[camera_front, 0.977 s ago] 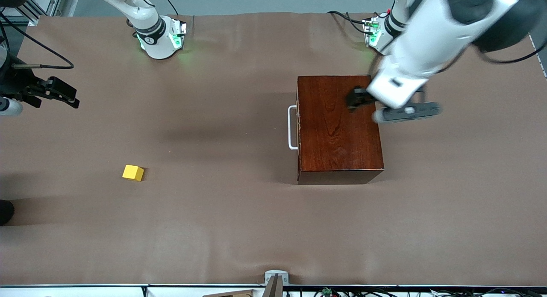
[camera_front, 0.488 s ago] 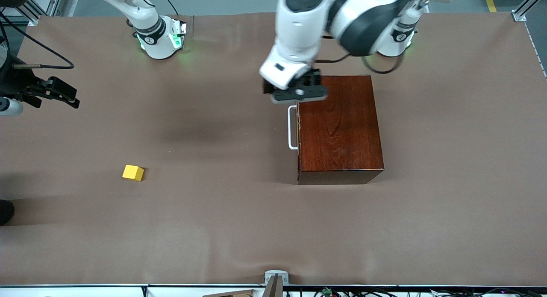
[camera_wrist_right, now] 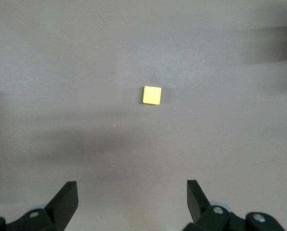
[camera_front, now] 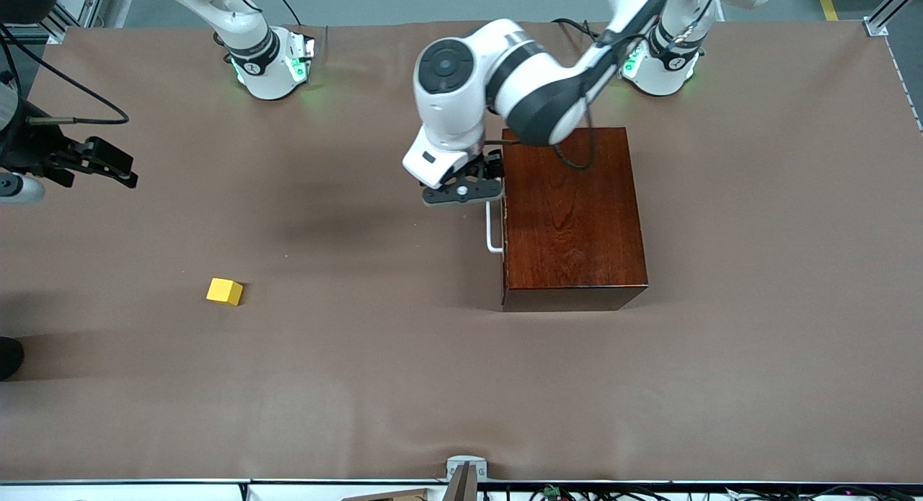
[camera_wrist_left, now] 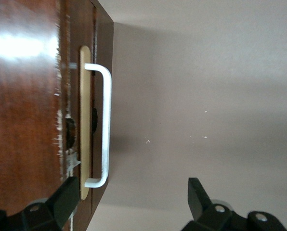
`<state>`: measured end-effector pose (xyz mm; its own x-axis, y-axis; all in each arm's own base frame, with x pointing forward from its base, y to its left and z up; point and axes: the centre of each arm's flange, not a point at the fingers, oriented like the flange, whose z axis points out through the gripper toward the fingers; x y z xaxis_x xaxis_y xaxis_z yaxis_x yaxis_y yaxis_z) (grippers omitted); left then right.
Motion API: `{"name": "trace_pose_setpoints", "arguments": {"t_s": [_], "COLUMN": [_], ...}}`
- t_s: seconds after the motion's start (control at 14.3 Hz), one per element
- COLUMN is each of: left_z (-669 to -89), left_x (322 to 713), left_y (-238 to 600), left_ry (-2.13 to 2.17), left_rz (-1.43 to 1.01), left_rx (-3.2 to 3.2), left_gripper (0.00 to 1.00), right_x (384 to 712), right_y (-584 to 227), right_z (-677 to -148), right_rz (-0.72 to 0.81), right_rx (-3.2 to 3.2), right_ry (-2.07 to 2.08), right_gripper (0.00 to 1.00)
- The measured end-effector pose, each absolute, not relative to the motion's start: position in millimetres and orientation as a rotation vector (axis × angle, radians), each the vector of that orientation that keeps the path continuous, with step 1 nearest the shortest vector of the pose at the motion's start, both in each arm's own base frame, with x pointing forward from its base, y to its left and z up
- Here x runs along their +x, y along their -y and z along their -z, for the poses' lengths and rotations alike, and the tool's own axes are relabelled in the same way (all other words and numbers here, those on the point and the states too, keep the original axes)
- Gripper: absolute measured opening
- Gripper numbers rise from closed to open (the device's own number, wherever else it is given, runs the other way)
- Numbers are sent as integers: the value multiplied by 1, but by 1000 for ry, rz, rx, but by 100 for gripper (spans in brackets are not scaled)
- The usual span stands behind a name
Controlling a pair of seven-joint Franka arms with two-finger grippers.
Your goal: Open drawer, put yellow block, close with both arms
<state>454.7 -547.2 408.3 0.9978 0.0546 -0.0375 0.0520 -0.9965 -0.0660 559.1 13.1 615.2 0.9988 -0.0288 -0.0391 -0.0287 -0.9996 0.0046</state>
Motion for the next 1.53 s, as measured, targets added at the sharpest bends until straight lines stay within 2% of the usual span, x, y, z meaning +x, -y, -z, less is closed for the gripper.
{"name": "trace_pose_setpoints", "arguments": {"t_s": [0.21,0.49,0.77,1.19,1.53], "left_z": [-379,-350,-335,-313,-295], "left_x": [440,444,445,447,444], "left_y": [563,562,561,559,560], "left_ry": [24,-8,-28,-50,-66], "left_rz": [-59,-47,-35,-24,-37], "left_rx": [-3027,-2974,-2936,-2891,-2868], "left_gripper": [100,100,100,100,100], "right_x": [576,616,634,665,659], "right_y": [-11,-13,-23,-13,4], "right_z": [-583,-516,-473,-419,-354], "right_rz": [141,259,341,227,166], "right_rx": [3134,3129,3121,3133,3132], "right_ry": [53,46,23,51,137], "right_gripper": [100,100,100,100,100]}}
